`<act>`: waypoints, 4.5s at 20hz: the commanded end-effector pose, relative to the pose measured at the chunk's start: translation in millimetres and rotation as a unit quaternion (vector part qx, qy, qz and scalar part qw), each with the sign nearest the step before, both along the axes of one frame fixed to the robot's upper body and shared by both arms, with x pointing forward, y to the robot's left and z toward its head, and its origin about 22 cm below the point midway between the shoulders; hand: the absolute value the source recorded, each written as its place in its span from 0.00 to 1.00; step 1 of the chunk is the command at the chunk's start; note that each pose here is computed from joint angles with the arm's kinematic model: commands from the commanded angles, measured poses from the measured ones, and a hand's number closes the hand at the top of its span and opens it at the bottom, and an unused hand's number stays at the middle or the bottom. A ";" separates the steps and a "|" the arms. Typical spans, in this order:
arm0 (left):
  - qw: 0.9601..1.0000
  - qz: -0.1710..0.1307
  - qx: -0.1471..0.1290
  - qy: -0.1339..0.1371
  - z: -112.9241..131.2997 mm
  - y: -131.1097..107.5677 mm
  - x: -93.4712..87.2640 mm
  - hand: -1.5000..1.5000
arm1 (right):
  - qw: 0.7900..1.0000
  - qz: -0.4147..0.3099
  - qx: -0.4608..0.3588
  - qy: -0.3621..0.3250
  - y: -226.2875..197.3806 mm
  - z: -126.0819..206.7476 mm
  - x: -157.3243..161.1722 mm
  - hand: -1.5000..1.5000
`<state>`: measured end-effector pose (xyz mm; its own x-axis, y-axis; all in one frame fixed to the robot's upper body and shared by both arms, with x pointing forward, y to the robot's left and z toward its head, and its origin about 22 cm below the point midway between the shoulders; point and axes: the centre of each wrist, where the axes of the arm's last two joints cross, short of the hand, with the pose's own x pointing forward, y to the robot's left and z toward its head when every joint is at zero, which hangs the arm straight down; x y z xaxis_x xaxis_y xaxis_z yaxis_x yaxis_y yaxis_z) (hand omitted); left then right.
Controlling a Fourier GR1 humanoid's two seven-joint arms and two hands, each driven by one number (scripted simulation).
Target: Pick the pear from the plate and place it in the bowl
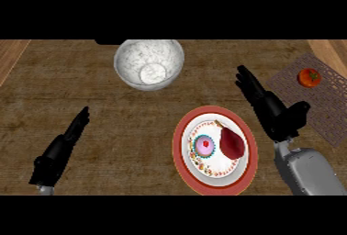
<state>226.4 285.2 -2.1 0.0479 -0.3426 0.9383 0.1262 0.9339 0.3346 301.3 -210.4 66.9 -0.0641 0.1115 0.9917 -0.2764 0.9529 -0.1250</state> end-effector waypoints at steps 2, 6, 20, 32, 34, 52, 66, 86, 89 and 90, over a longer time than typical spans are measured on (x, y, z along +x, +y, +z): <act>0.999 0.010 -0.040 -0.024 15.6 -16.8 24.8 0.50 | 0.995 0.063 -0.070 0.022 23.2 -6.3 -3.6 1.00; 0.990 0.047 -0.100 -0.085 30.1 -63.3 40.6 0.50 | 0.964 0.182 -0.182 0.070 43.1 -54.8 -45.3 1.00; 0.990 0.049 -0.122 -0.046 36.0 -62.3 59.4 0.50 | 0.959 -0.111 -0.132 -0.225 22.4 -30.3 -105.3 0.00; 0.992 0.041 -0.112 -0.045 16.9 -73.6 36.7 0.50 | 0.954 -0.108 -0.278 -0.046 28.4 36.3 -71.9 0.00; 0.992 0.041 -0.116 -0.039 31.9 -75.8 46.5 0.50 | 0.948 -0.097 -0.304 -0.013 37.2 46.8 -64.1 0.00; 0.991 0.042 -0.123 -0.046 22.6 -80.0 51.7 0.50 | 0.953 -0.041 -0.293 0.058 -9.7 -8.2 -64.6 0.00; 0.991 0.044 -0.114 -0.051 38.3 -76.6 49.9 0.50 | 0.972 -0.031 -0.223 0.074 0.1 -26.9 -74.2 0.00; 0.990 0.035 -0.125 -0.049 32.2 -78.7 43.0 0.50 | 0.945 -0.077 -0.303 0.097 5.0 -98.1 -50.6 0.00; 0.991 0.047 -0.116 -0.050 31.4 -79.0 42.1 0.50 | 0.942 -0.063 -0.317 0.096 4.9 -92.6 -51.5 0.00; 0.990 0.039 -0.124 -0.051 31.4 -73.8 55.7 0.50 | 0.943 -0.068 -0.309 0.099 11.0 -94.0 -16.4 0.00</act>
<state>270.9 212.0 29.0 -0.0303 -0.1093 0.9936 0.0272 0.9935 0.1101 259.2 -207.8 -22.9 0.1603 0.6460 0.7463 -0.2304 0.7597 -0.6081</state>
